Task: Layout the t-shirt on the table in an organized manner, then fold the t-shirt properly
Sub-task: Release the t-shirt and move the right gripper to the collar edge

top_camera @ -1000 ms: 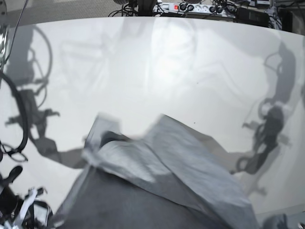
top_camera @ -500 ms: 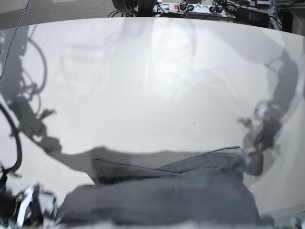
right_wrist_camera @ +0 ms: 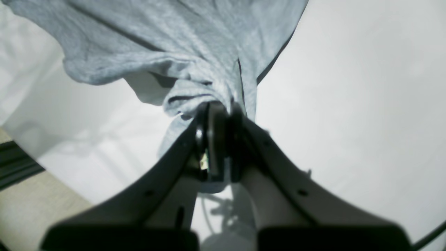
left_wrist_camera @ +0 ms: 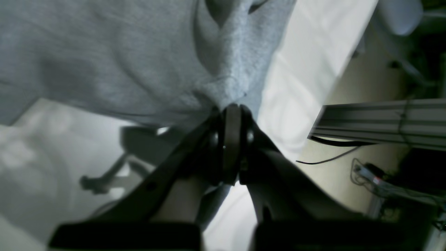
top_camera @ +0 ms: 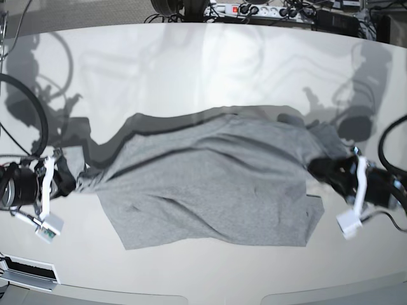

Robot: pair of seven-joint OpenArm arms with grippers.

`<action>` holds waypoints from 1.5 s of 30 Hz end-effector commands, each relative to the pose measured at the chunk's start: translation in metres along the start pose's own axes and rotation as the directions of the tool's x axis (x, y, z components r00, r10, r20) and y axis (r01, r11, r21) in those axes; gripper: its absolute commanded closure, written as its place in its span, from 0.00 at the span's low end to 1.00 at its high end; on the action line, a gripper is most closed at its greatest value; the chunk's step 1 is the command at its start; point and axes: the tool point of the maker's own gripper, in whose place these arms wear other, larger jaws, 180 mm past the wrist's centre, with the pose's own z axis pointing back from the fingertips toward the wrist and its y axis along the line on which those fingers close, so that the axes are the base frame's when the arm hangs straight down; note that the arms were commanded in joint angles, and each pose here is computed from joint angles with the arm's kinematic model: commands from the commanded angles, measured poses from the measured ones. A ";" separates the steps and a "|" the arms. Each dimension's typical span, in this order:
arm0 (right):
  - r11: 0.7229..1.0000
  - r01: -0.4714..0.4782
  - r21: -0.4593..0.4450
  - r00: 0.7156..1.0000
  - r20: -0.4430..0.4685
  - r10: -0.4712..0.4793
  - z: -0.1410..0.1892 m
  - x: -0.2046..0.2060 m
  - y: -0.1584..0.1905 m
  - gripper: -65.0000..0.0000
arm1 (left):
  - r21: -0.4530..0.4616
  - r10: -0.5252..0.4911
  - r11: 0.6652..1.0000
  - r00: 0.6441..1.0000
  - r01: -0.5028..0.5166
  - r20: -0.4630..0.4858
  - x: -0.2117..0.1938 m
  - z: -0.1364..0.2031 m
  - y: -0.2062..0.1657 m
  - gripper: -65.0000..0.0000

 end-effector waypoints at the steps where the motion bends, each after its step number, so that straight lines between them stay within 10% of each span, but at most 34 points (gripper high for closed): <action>1: 0.999 -0.004 -0.054 1.000 0.005 0.005 0.011 0.003 -0.014 1.00 | -0.013 -0.011 1.000 0.999 0.011 0.049 0.011 0.003 -0.004 1.00; 12: 0.904 0.074 -0.420 0.987 -0.100 -0.127 0.027 -0.028 -0.076 1.00 | -0.397 0.069 0.918 0.989 -0.013 0.129 0.018 -0.123 -0.111 1.00; 14: 0.890 0.080 -0.448 0.985 -0.101 -0.140 0.030 -0.029 -0.081 0.80 | -0.450 0.081 0.893 0.985 -0.004 0.152 0.027 -0.137 -0.130 1.00; 18: 0.819 0.089 -0.566 0.987 -0.059 -0.149 0.042 -0.025 -0.103 0.36 | -0.501 0.076 0.865 0.979 0.030 0.190 0.046 -0.149 -0.151 0.56; 20: 0.775 0.109 -0.623 0.988 -0.021 -0.156 0.052 -0.019 -0.115 0.35 | -0.514 0.076 0.857 0.976 0.040 0.202 0.051 -0.152 -0.157 0.39; 24: 0.755 0.159 -0.636 0.986 0.065 -0.153 0.062 0.001 -0.123 0.35 | -0.520 0.073 0.852 0.974 0.050 0.213 0.057 -0.153 -0.160 0.37; 30: 0.942 0.175 -0.287 0.961 0.256 -0.101 0.039 0.055 -0.068 0.35 | -0.433 0.056 0.896 0.944 0.097 0.325 0.093 -0.123 -0.129 0.38; 34: 0.998 0.066 -0.014 0.940 0.335 -0.058 0.024 0.080 -0.011 0.35 | -0.309 0.050 0.944 0.881 0.112 0.471 0.127 -0.073 -0.088 0.38; 39: 0.956 -0.043 0.291 0.920 0.385 -0.076 0.007 0.086 0.065 0.36 | -0.107 -0.003 0.992 0.838 0.074 0.546 0.137 -0.021 -0.037 0.38; 45: 0.804 -0.043 0.593 0.868 0.421 -0.264 -0.007 0.097 0.152 0.41 | 0.113 -0.046 0.993 0.853 -0.016 0.519 0.111 0.018 0.014 0.38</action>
